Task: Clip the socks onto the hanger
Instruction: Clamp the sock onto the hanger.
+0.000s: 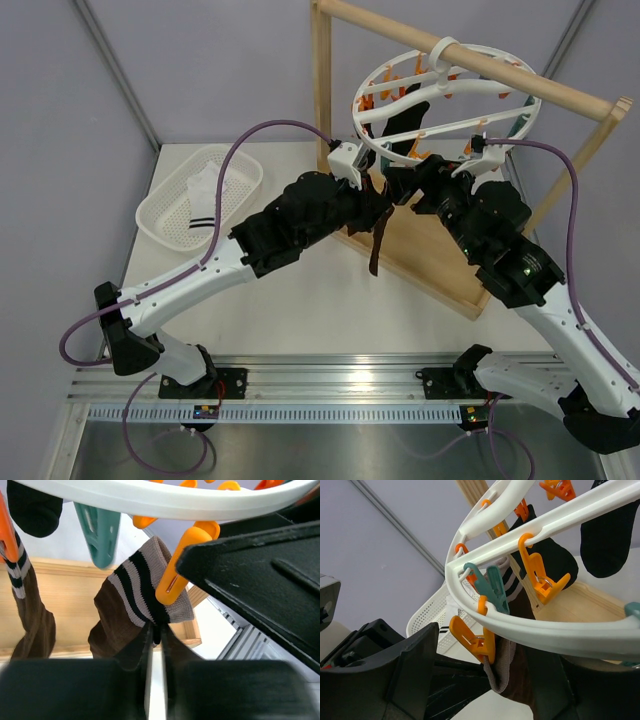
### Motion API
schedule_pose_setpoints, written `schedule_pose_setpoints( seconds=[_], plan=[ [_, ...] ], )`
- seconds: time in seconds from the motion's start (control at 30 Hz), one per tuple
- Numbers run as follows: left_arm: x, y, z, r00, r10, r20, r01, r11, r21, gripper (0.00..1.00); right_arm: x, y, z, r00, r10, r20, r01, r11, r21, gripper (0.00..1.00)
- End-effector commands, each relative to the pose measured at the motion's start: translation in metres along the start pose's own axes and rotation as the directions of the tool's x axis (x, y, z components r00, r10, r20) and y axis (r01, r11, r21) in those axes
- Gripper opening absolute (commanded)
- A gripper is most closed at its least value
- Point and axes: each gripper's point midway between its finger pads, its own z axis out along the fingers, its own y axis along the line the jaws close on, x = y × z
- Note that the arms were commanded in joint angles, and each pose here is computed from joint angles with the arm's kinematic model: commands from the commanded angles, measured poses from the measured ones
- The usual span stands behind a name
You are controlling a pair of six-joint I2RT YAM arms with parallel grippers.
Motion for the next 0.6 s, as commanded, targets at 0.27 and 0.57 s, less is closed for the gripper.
schedule_pose_setpoints(
  seconds=[0.27, 0.57],
  plan=[
    [-0.021, 0.001, -0.017, 0.997, -0.014, 0.081, 0.015, 1.000, -0.011, 0.95, -0.023, 0.007, -0.022, 1.000, -0.026, 0.004, 0.026, 0.999, -0.025, 0.80],
    [0.002, 0.069, -0.054, 1.000, -0.030, -0.005, 0.029, 0.987, -0.158, 0.99, -0.033, -0.002, -0.060, 0.993, -0.088, -0.080, 0.090, 0.996, 0.018, 0.83]
  ],
)
